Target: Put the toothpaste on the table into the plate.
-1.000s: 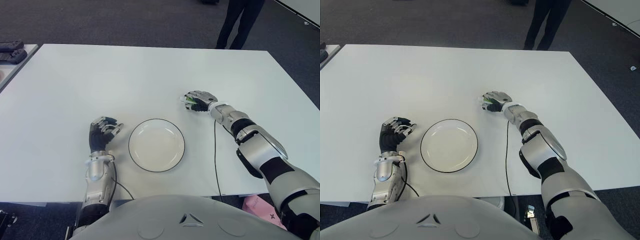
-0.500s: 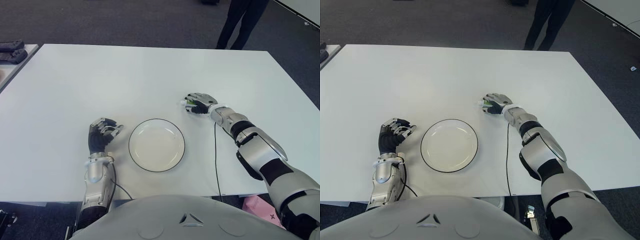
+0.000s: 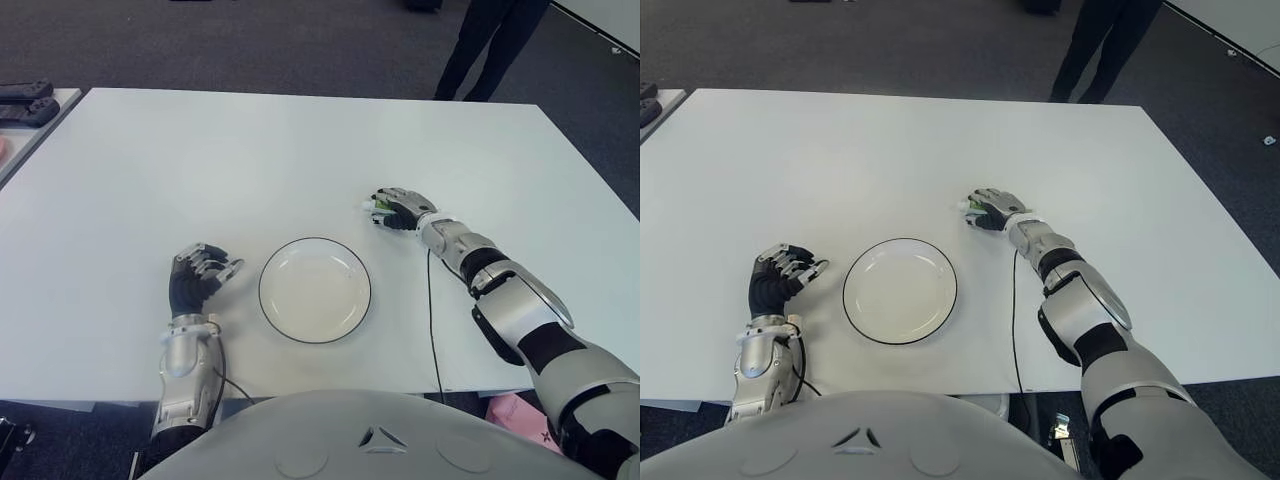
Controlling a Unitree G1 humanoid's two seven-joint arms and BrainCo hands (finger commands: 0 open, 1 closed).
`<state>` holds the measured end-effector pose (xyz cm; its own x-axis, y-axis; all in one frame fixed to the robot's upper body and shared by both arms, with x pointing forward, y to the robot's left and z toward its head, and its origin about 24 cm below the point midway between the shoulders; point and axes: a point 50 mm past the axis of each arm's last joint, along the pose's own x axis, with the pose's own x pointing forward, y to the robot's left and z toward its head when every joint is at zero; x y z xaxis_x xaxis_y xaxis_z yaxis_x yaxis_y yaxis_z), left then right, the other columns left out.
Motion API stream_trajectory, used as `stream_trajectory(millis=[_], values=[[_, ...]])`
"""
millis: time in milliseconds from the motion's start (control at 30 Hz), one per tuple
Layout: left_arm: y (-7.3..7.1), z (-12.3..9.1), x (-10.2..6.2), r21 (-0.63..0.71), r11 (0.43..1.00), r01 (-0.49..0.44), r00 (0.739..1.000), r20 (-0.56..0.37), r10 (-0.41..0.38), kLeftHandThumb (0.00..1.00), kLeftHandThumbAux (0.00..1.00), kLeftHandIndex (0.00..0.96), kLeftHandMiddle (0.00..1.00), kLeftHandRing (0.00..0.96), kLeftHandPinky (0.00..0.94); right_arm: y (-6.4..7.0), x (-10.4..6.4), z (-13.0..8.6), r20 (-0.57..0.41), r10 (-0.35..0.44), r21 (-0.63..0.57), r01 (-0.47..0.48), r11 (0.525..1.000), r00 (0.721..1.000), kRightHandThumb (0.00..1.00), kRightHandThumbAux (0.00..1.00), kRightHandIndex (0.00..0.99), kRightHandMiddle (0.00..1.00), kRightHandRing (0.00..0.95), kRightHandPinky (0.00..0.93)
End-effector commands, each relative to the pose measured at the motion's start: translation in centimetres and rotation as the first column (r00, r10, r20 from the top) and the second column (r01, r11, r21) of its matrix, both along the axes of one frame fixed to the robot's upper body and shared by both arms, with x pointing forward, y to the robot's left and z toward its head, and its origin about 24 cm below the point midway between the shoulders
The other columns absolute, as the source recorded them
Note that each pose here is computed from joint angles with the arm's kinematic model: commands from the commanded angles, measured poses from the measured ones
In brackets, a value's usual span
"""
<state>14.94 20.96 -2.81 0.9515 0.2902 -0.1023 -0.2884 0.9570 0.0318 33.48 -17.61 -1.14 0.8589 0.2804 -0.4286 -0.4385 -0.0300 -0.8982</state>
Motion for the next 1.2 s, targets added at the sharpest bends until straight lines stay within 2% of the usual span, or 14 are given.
stream_trajectory(millis=[33, 433, 633, 700, 733, 767, 833, 900, 967, 1033, 1067, 1133, 1200], values=[[0.6, -1.4, -1.3, -0.027, 1.0, -0.002, 0.994, -0.106, -0.001, 0.002, 0.998, 0.573, 0.566, 0.571, 0.544, -1.5, -2.4, -2.8, -0.134, -0.059, -0.027, 0.056, 0.998, 0.989, 0.533, 0.195, 0.0, 0.0, 0.0, 0.0], [0.3, -0.9, -1.5, -0.035, 0.999, -0.03, 0.995, -0.093, 0.027, 0.008, 0.998, 0.574, 0.551, 0.543, 0.522, -2.3, -3.2, -3.5, -0.159, -0.142, 0.048, 0.151, 0.987, 0.977, 0.489, 0.253, 0.0, 0.0, 0.0, 0.013], [0.3, -0.9, -1.5, -0.03, 0.999, -0.028, 0.995, -0.095, 0.025, 0.006, 0.998, 0.572, 0.548, 0.545, 0.526, -2.6, -3.4, -3.6, -0.147, -0.18, 0.081, 0.194, 0.978, 0.973, 0.478, 0.338, 0.008, 0.0, 0.012, 0.126], [0.3, -0.9, -1.5, -0.03, 0.999, -0.03, 0.995, -0.098, 0.027, 0.005, 0.998, 0.573, 0.546, 0.545, 0.523, -2.7, -3.4, -3.6, -0.145, -0.191, 0.094, 0.206, 0.974, 0.971, 0.5, 0.392, 0.066, 0.053, 0.1, 0.221], [0.3, -0.8, -1.5, -0.031, 0.999, -0.031, 0.995, -0.099, 0.028, 0.005, 0.998, 0.572, 0.545, 0.543, 0.521, -2.8, -3.5, -3.6, -0.144, -0.195, 0.099, 0.21, 0.973, 0.97, 0.527, 0.415, 0.14, 0.129, 0.177, 0.286], [0.3, -0.8, -1.5, -0.031, 0.999, -0.033, 0.995, -0.099, 0.029, 0.004, 0.998, 0.571, 0.544, 0.542, 0.521, -2.8, -3.5, -3.6, -0.14, -0.198, 0.109, 0.213, 0.971, 0.97, 0.537, 0.423, 0.167, 0.156, 0.204, 0.309], [0.2, -0.8, -1.5, -0.031, 0.999, -0.034, 0.995, -0.099, 0.031, 0.001, 0.998, 0.567, 0.54, 0.537, 0.515, -2.8, -3.5, -3.5, -0.131, -0.201, 0.128, 0.217, 0.968, 0.971, 0.593, 0.456, 0.317, 0.272, 0.307, 0.383], [0.2, -0.8, -1.5, -0.032, 0.999, -0.034, 0.995, -0.099, 0.031, 0.0, 0.998, 0.564, 0.538, 0.536, 0.514, -2.8, -3.6, -3.5, -0.121, -0.201, 0.143, 0.217, 0.966, 0.972, 0.652, 0.575, 0.372, 0.331, 0.351, 0.409], [0.2, -0.8, -1.4, -0.032, 0.999, -0.034, 0.995, -0.099, 0.031, 0.0, 0.998, 0.562, 0.538, 0.537, 0.514, -2.8, -3.6, -3.5, -0.109, -0.199, 0.152, 0.214, 0.965, 0.974, 0.683, 0.636, 0.402, 0.376, 0.383, 0.429], [0.2, -0.8, -1.4, -0.032, 0.999, -0.033, 0.995, -0.098, 0.03, 0.0, 0.998, 0.559, 0.538, 0.538, 0.516, -2.8, -3.7, -3.5, -0.098, -0.197, 0.157, 0.211, 0.965, 0.975, 0.704, 0.674, 0.422, 0.491, 0.491, 0.503], [0.3, -0.8, -1.3, -0.031, 0.999, -0.031, 0.995, -0.099, 0.028, 0.0, 0.998, 0.559, 0.538, 0.538, 0.516, -2.7, -3.7, -3.5, -0.081, -0.193, 0.164, 0.205, 0.965, 0.978, 0.707, 0.679, 0.425, 0.507, 0.506, 0.514], [0.3, -0.8, -1.3, -0.03, 0.999, -0.028, 0.995, -0.1, 0.024, 0.0, 0.998, 0.564, 0.546, 0.55, 0.529, -2.6, -3.7, -3.4, -0.062, -0.19, 0.172, 0.198, 0.965, 0.98, 0.717, 0.693, 0.434, 0.637, 0.652, 0.651], [0.4, -0.8, -1.3, -0.03, 0.999, -0.021, 0.995, -0.101, 0.018, 0.0, 0.998, 0.567, 0.552, 0.556, 0.534, -2.5, -3.7, -3.4, -0.044, -0.187, 0.18, 0.191, 0.965, 0.981, 0.721, 0.698, 0.437, 0.693, 0.709, 0.714]])
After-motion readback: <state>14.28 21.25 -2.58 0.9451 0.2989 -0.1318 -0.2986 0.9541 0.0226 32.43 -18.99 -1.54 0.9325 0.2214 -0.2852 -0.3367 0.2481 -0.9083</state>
